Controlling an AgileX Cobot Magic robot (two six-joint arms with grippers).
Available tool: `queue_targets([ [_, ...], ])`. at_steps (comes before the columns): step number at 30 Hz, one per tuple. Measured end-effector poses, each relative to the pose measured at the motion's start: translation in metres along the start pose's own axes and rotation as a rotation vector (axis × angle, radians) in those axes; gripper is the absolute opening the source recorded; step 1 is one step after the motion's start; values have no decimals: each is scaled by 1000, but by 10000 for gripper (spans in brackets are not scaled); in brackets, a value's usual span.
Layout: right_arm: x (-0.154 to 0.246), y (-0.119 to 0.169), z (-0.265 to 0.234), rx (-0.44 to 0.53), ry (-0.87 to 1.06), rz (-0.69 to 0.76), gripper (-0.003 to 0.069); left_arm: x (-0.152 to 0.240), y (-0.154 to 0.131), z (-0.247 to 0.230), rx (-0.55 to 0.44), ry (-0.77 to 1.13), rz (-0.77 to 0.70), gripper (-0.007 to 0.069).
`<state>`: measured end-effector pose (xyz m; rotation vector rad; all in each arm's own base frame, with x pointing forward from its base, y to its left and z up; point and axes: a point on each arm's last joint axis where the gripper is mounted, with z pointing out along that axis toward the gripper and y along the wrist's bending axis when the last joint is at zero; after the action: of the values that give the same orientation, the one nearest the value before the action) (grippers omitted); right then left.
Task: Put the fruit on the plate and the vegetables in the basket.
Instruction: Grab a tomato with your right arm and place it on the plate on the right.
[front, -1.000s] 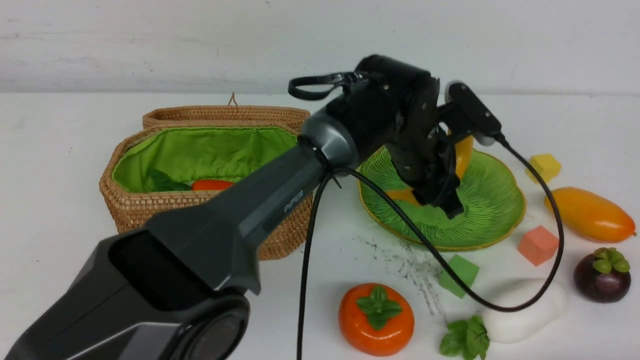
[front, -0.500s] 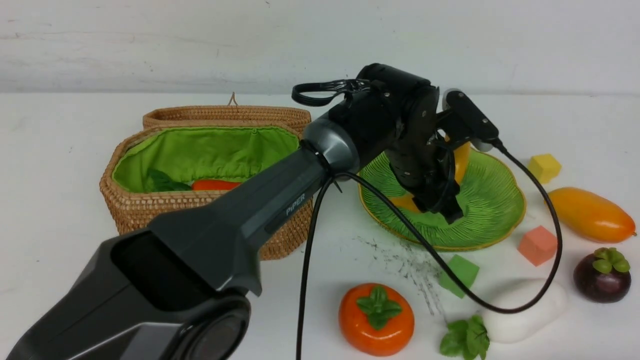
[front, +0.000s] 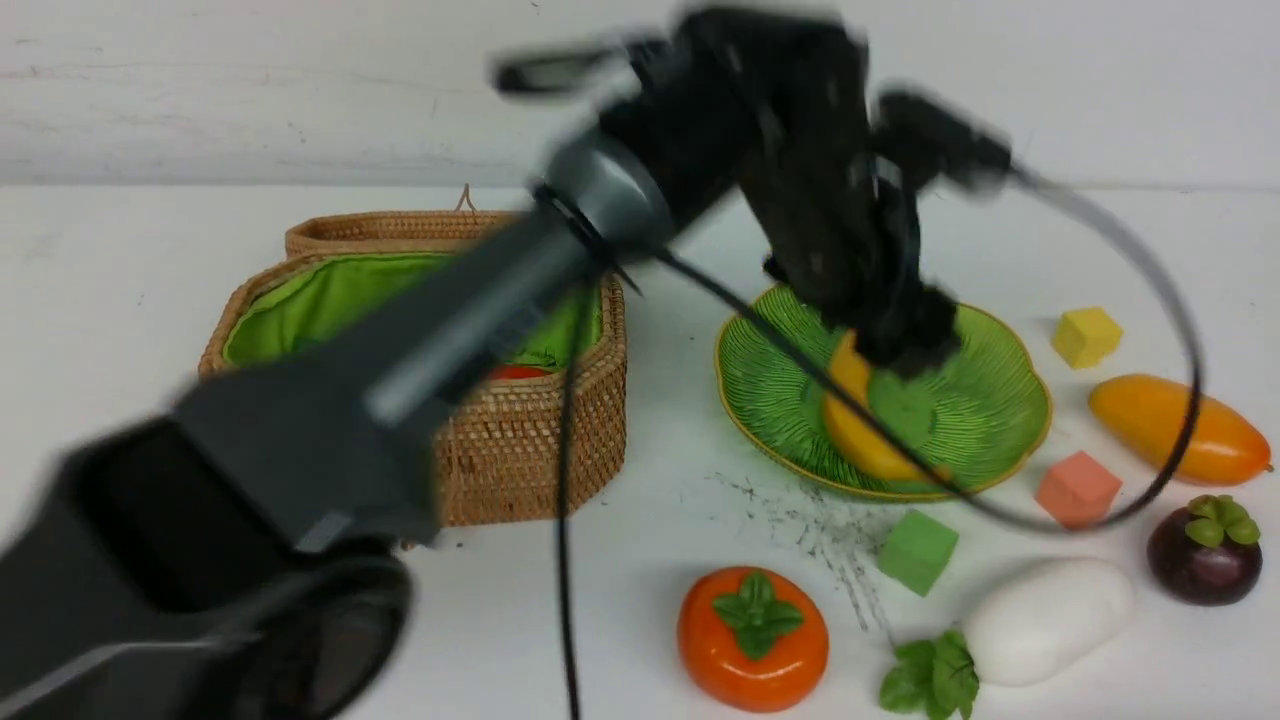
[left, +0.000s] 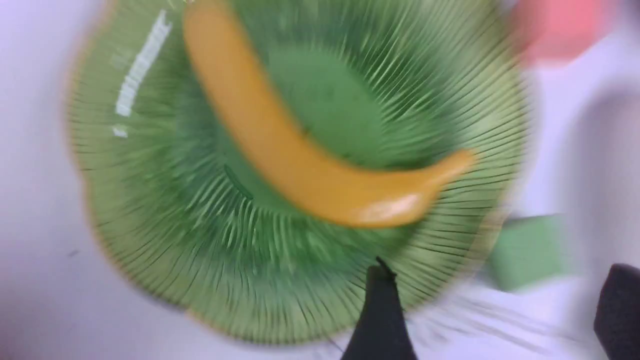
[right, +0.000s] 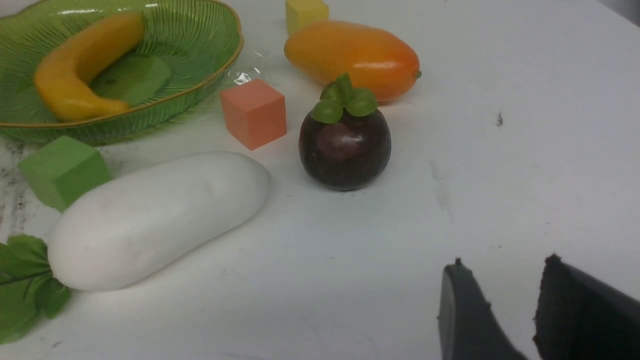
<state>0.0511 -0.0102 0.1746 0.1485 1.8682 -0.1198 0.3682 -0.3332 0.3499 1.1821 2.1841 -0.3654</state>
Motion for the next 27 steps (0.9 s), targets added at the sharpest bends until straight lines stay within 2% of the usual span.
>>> queue_targets([
  [3, 0, 0, 0, 0, 0, 0, 242, -12, 5, -92, -36, -143, -63, 526],
  [4, 0, 0, 0, 0, 0, 0, 242, -11, 7, -134, -59, -204, -106, 526],
  [5, 0, 0, 0, 0, 0, 0, 242, -9, 7, -149, -67, -224, -114, 526],
  [6, 0, 0, 0, 0, 0, 0, 242, -2, 6, -190, -89, -277, -154, 525],
  [8, 0, 0, 0, 0, 0, 0, 242, 24, -2, -265, -140, -353, -210, 513],
  [12, 0, 0, 0, 0, 0, 0, 242, 92, -27, -341, -242, -379, -240, 452],
  [13, 0, 0, 0, 0, 0, 0, 242, 113, -36, -352, -263, -381, -253, 425],
  [14, 0, 0, 0, 0, 0, 0, 242, 117, -37, -354, -267, -384, -256, 425],
  [15, 0, 0, 0, 0, 0, 0, 242, 154, -51, -365, -290, -407, -303, 360],
  [16, 0, 0, 0, 0, 0, 0, 242, 174, -58, -367, -297, -427, -335, 315],
  [17, 0, 0, 0, 0, 0, 0, 242, 178, -59, -368, -305, -436, -340, 304],
  [18, 0, 0, 0, 0, 0, 0, 242, 192, -63, -368, -312, -449, -363, 251],
  [19, 0, 0, 0, 0, 0, 0, 242, 220, -70, -362, -323, -455, -412, 154],
  [20, 0, 0, 0, 0, 0, 0, 242, 229, -72, -355, -322, -440, -433, 90],
  [22, 0, 0, 0, 0, 0, 0, 242, 249, -76, -346, -319, -414, -468, -3],
  [27, 0, 0, 0, 0, 0, 0, 242, 276, -83, -332, -310, -327, -500, -13],
])
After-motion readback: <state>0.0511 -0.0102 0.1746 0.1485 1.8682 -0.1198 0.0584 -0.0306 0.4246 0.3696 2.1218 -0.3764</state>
